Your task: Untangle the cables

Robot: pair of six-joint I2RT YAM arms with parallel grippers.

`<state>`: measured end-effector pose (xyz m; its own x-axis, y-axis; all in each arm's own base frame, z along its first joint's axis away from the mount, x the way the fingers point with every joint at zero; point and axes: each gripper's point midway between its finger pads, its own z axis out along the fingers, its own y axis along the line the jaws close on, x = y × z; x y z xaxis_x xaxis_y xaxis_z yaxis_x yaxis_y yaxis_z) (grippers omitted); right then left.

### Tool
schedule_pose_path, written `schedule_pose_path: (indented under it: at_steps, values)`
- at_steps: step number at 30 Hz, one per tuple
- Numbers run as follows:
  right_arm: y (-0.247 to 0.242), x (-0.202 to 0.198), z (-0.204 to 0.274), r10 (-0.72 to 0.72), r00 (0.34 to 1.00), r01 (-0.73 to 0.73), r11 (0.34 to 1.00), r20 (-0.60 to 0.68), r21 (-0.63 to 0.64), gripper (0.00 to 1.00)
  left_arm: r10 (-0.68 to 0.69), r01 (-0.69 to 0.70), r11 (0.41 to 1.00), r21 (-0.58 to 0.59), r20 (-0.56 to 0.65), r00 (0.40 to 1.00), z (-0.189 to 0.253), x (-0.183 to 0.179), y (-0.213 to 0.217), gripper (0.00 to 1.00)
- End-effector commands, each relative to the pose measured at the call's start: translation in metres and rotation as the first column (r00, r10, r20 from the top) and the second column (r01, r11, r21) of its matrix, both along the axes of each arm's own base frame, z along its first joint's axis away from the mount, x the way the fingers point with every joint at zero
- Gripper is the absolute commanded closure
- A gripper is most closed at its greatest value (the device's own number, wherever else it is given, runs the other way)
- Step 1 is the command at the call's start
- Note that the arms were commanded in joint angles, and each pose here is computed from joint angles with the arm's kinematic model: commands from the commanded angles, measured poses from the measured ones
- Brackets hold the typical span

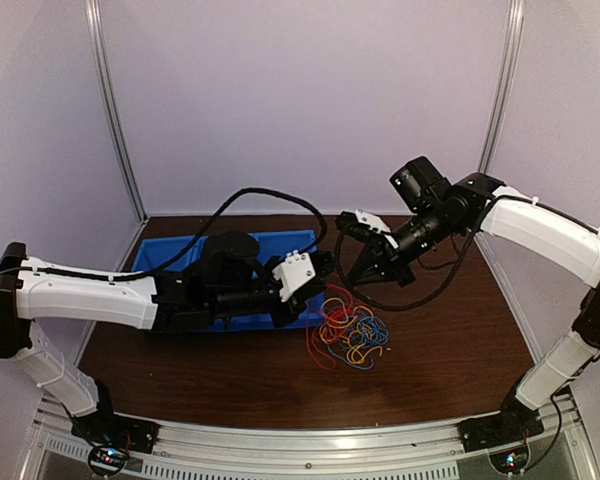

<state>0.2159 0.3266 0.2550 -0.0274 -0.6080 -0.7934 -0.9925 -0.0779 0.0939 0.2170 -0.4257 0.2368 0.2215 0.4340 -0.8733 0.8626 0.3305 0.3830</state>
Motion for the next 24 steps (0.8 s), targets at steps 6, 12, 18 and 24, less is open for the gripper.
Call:
schedule_pose_path:
  at_steps: [6,12,18,24]
  values:
    - [0.004,-0.011,-0.007,0.054,0.998,-0.055,0.998,-0.023,-0.024,1.0,0.004,0.003,0.998,-0.07,0.094,0.996,0.038,0.003,0.001,0.99]
    - [0.004,-0.004,-0.02,0.043,0.999,-0.044,0.998,-0.015,-0.053,1.0,0.016,-0.007,0.995,-0.096,0.086,0.996,0.043,-0.006,0.019,0.99]
    - [0.004,-0.008,-0.035,0.071,0.996,-0.074,0.994,-0.045,-0.08,1.0,0.041,-0.039,0.98,-0.193,0.011,0.999,0.035,-0.017,0.043,0.71]
    - [0.01,-0.013,-0.023,0.105,0.993,-0.108,0.993,-0.06,-0.048,1.0,-0.016,0.011,0.982,-0.186,-0.028,0.999,0.013,-0.02,0.026,0.61]
